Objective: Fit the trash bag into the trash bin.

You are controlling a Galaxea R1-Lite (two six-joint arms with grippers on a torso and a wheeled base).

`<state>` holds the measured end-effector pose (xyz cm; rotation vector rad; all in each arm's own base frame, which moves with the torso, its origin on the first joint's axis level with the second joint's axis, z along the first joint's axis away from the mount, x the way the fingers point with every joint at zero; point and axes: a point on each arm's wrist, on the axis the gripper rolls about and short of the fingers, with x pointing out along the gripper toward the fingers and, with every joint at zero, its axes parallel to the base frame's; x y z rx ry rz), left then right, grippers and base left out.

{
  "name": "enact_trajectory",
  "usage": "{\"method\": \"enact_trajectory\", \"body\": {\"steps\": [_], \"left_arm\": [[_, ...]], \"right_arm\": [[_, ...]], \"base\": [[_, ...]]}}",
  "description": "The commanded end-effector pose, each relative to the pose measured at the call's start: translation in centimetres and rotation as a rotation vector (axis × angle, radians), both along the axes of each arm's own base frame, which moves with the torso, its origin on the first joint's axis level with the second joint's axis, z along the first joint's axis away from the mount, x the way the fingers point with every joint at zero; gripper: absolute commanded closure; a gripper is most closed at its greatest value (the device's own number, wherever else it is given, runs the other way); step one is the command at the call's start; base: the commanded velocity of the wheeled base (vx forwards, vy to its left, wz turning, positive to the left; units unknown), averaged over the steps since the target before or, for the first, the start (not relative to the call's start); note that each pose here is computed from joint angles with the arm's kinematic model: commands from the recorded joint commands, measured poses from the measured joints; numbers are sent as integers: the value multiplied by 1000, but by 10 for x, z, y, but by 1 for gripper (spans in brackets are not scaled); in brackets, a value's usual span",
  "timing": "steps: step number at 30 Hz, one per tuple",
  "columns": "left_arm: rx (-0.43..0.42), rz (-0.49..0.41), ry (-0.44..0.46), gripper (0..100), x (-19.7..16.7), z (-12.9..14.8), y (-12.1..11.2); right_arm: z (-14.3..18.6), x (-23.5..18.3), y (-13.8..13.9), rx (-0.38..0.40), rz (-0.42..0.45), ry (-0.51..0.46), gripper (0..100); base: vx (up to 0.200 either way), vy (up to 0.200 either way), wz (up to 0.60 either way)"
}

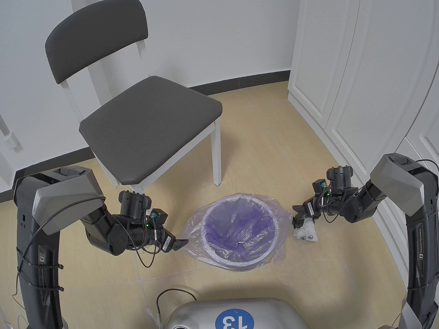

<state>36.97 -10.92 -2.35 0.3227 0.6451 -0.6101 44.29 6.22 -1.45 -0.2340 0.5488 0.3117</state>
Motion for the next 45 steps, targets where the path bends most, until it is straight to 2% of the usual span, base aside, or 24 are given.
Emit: {"method": "enact_trajectory", "body": {"steps": [1,3,4,9,12,16,19,22,26,28,33,36,38,41,45], "left_arm": [[-44,48,-11,0,9,-16,-21],[-16,99,-21,0,15,-24,-27],[-14,100,-23,0,16,-24,-28],[16,121,-36,0,30,-42,-34],[21,129,-42,0,38,-42,-36],[24,129,-42,0,54,-39,-43],[26,141,-62,0,71,-37,-54],[34,143,-55,0,79,-36,-58],[60,143,9,0,94,-31,-62],[61,138,18,0,97,-30,-62],[86,130,14,0,113,-43,-66],[82,126,16,0,114,-42,-67],[74,133,15,0,113,-37,-66],[64,137,3,0,109,-25,-63],[45,140,-34,0,100,-14,-60]], "right_arm": [[22,1,11,132,-54,-87,0],[31,7,15,194,-80,-112,0],[32,8,16,197,-81,-114,0],[57,34,21,269,-192,-237,0],[74,47,23,338,-224,-289,0],[96,62,26,442,-263,-291,0],[99,73,28,471,-290,-282,0],[93,77,28,458,-305,-254,0],[68,73,24,362,-310,-137,0],[60,71,23,332,-301,-117,0],[32,61,21,231,-263,-42,0],[20,50,19,177,-238,8,0],[17,36,11,124,-190,49,0],[13,23,7,109,-127,92,0],[3,4,8,97,-98,118,0]], "base": [[0,0,0],[0,0,0],[0,0,0],[0,0,0],[0,0,0],[0,0,0],[0,0,0],[0,0,0],[0,0,0],[0,0,0],[0,0,0],[0,0,0],[0,0,0],[0,0,0],[0,0,0]]}}
